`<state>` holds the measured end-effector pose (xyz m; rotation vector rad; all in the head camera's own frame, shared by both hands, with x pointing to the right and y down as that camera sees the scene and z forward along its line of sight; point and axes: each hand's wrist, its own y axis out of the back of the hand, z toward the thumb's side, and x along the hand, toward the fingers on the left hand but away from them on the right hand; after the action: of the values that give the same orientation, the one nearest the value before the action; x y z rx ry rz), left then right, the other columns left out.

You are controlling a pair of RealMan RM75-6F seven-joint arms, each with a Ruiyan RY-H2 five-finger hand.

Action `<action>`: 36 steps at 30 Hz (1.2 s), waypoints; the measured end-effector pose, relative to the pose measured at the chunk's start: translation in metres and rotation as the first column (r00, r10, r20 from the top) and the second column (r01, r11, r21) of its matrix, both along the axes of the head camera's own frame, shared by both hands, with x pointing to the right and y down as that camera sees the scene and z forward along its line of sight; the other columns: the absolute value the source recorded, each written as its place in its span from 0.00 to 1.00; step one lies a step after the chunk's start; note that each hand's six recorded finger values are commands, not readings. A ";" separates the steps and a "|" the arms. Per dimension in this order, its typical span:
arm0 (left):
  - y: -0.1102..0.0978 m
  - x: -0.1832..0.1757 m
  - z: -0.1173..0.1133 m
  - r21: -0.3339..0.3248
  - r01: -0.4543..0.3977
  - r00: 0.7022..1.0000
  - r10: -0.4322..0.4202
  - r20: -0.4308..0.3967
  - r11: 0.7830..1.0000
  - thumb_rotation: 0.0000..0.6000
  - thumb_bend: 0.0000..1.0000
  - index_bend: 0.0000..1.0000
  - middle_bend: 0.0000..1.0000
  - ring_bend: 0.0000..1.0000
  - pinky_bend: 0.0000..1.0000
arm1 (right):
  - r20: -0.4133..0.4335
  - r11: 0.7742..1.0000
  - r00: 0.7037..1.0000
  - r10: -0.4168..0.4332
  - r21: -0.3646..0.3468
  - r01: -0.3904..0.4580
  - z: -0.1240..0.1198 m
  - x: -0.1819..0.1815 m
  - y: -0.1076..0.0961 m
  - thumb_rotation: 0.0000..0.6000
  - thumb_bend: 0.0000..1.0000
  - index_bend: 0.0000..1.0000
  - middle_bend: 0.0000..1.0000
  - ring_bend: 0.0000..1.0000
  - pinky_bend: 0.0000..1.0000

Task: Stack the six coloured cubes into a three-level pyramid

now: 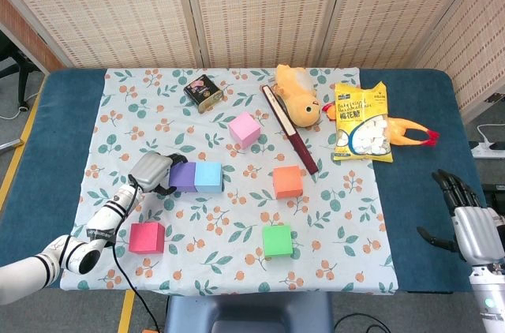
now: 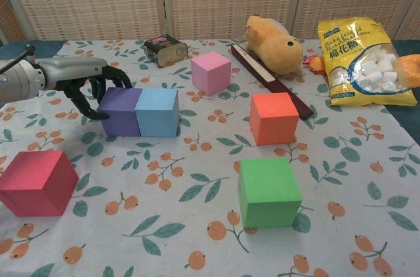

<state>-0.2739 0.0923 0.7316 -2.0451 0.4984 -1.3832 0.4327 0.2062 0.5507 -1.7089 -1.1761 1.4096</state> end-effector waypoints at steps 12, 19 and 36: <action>-0.003 -0.001 0.004 -0.057 0.050 0.998 -0.052 -0.026 0.997 1.00 0.31 0.49 0.45 0.44 0.38 | -0.004 1.000 1.000 0.003 -0.001 -0.003 0.000 0.001 0.001 1.00 0.00 0.00 0.04 0.00 0.12; -0.003 0.001 0.005 -0.055 0.040 0.999 -0.041 -0.029 0.998 1.00 0.31 0.46 0.45 0.44 0.38 | -0.006 1.000 1.000 0.006 -0.001 -0.006 0.000 0.001 0.001 1.00 0.00 0.00 0.04 0.00 0.12; 0.000 0.001 0.004 -0.055 0.039 0.999 -0.040 -0.020 0.998 1.00 0.32 0.28 0.31 0.42 0.38 | -0.004 1.000 1.000 0.008 0.002 -0.008 0.000 0.003 0.001 1.00 0.00 0.00 0.04 0.00 0.12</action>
<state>-0.2729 0.0919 0.7356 -2.1066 0.5175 -1.4135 0.4355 0.2075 0.5503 -1.7014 -1.1833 1.4158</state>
